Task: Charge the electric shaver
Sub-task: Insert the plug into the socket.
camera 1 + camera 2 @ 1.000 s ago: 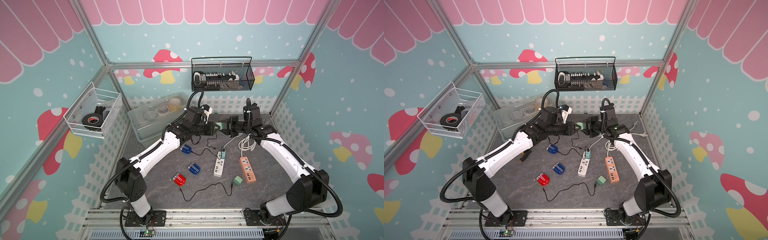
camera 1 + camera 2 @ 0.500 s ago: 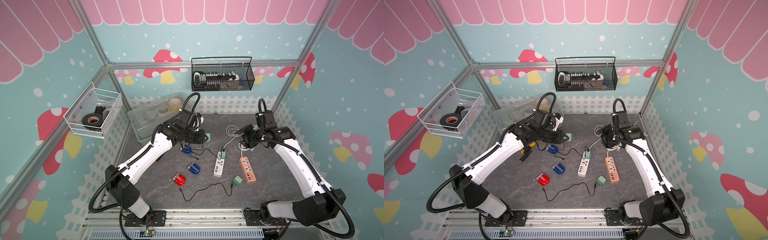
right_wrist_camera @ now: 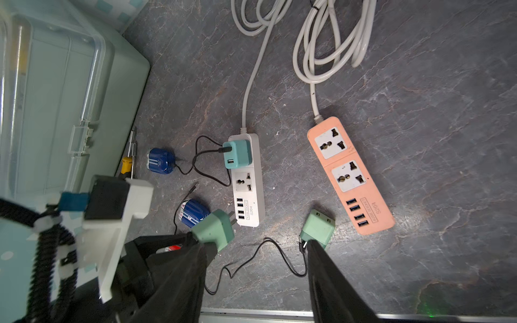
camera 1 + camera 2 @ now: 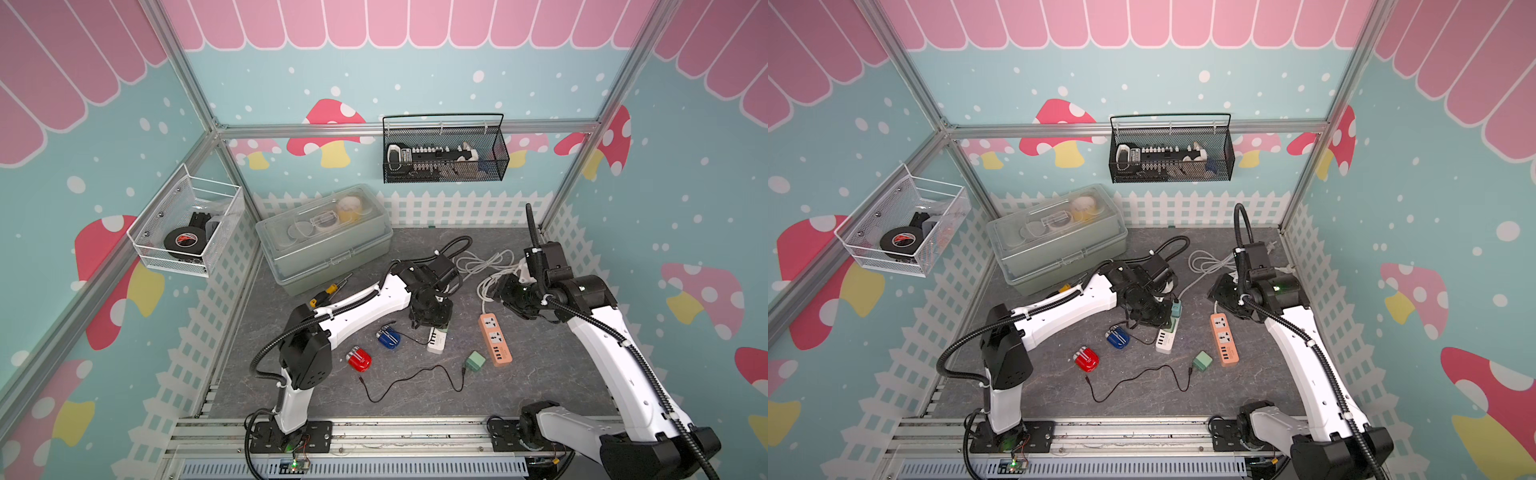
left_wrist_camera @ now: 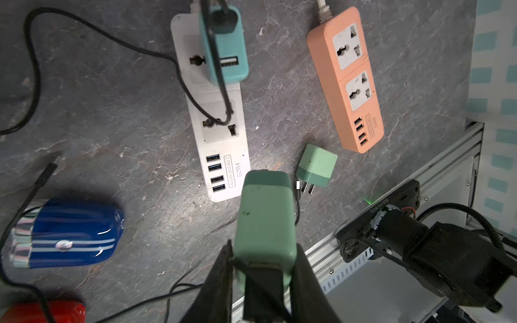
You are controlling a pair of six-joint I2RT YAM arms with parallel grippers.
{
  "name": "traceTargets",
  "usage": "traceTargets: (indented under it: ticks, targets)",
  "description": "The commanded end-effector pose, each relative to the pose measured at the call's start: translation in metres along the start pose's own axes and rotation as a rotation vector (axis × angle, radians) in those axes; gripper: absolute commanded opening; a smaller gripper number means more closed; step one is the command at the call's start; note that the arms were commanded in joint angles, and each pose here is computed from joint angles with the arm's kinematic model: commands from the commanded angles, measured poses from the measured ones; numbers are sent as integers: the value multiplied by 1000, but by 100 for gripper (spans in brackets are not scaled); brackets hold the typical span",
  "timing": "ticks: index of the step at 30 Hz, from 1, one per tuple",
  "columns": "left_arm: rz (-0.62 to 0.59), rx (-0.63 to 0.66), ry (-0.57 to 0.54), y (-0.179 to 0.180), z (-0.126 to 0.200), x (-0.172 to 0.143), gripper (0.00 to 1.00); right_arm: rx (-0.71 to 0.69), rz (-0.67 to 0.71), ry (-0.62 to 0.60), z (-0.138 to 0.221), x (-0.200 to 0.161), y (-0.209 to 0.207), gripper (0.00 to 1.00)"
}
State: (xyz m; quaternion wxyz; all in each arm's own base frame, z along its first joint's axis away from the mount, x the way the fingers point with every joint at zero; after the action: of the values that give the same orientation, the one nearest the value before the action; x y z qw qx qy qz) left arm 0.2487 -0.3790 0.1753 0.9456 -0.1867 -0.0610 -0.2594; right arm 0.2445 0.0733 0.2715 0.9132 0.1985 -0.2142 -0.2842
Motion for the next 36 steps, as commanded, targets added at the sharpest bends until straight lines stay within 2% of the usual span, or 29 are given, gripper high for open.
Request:
traceTargets:
  ticks: [1, 13, 22, 36]
  targets:
    - [18, 46, 38, -3, -6, -2, 0, -45, 33, 16, 1, -11, -16, 57]
    - [28, 204, 120, 20, -33, 10, 0, -44, 25, 8, 9, -14, -22, 56]
    - [53, 262, 90, 27, -33, 22, 0, -28, 32, 21, 4, -11, -17, 56]
    - [72, 251, 127, 27, -53, 27, 0, -38, 18, 21, 1, -6, -21, 56]
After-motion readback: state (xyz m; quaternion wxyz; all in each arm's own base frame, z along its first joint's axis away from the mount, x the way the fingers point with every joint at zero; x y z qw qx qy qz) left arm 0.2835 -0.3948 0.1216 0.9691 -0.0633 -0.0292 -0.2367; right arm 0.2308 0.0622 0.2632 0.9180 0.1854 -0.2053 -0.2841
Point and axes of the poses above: each gripper's point midway between its finger pads, its own z axis back along the fingers, its own y axis along the line the jaws close on, x = y × z, the point moved 3 cm from there along z, back along the fingers, and after that the axes turned 9 degrees about -z, right-handed, at the moved point
